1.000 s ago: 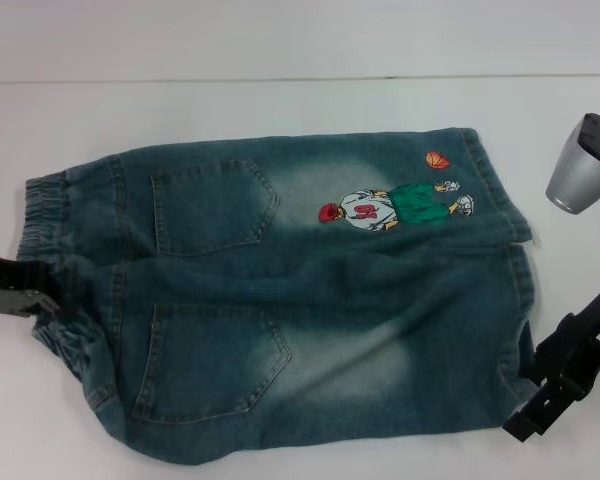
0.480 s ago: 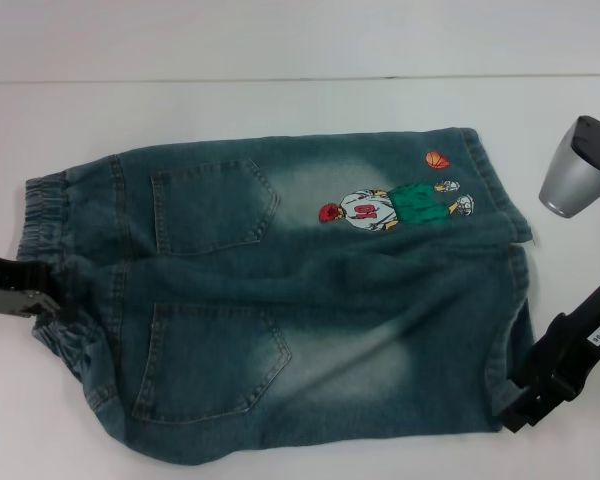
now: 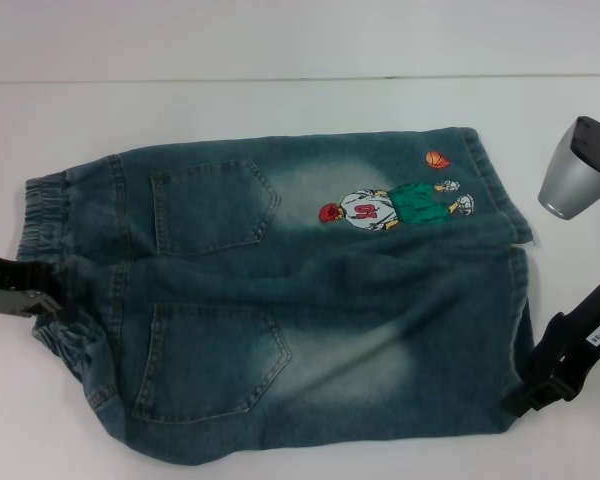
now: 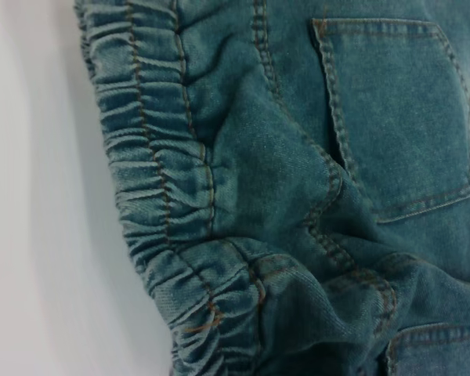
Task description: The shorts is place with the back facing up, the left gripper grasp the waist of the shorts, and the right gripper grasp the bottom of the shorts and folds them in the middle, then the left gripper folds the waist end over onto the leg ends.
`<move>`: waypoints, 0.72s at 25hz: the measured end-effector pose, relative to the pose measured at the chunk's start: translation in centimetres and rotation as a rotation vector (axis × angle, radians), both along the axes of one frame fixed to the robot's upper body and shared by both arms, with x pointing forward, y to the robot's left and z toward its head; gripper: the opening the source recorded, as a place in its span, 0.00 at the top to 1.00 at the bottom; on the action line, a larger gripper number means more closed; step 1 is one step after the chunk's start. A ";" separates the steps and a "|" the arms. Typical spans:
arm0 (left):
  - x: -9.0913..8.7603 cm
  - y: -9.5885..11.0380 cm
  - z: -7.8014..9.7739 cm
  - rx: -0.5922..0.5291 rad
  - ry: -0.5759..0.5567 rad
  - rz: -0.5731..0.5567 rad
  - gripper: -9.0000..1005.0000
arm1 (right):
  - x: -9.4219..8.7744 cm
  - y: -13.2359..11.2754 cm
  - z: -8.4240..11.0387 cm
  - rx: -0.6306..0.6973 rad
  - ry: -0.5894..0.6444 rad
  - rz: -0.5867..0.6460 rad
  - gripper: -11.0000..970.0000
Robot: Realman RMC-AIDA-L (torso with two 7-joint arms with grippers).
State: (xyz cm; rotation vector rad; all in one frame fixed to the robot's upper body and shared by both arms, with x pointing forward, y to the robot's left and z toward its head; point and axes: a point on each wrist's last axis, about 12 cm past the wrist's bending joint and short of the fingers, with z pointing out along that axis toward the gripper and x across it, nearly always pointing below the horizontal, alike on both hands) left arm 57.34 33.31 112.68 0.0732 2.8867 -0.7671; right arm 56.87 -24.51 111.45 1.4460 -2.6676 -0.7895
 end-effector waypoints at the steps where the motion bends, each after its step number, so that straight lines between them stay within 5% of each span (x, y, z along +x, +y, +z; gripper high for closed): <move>1: 0.0 0.0 0.0 0.000 0.000 0.000 0.93 | 0.0 -0.1 0.0 -0.001 0.000 -0.001 0.60; 10: 0.2 -0.1 0.1 0.001 -0.005 -0.002 0.92 | 0.1 -0.5 0.1 -0.012 -0.002 -0.005 0.96; 18: 0.2 1.6 1.0 -0.076 -0.053 0.082 0.91 | 1.1 -3.9 0.8 0.126 -0.140 -0.127 0.97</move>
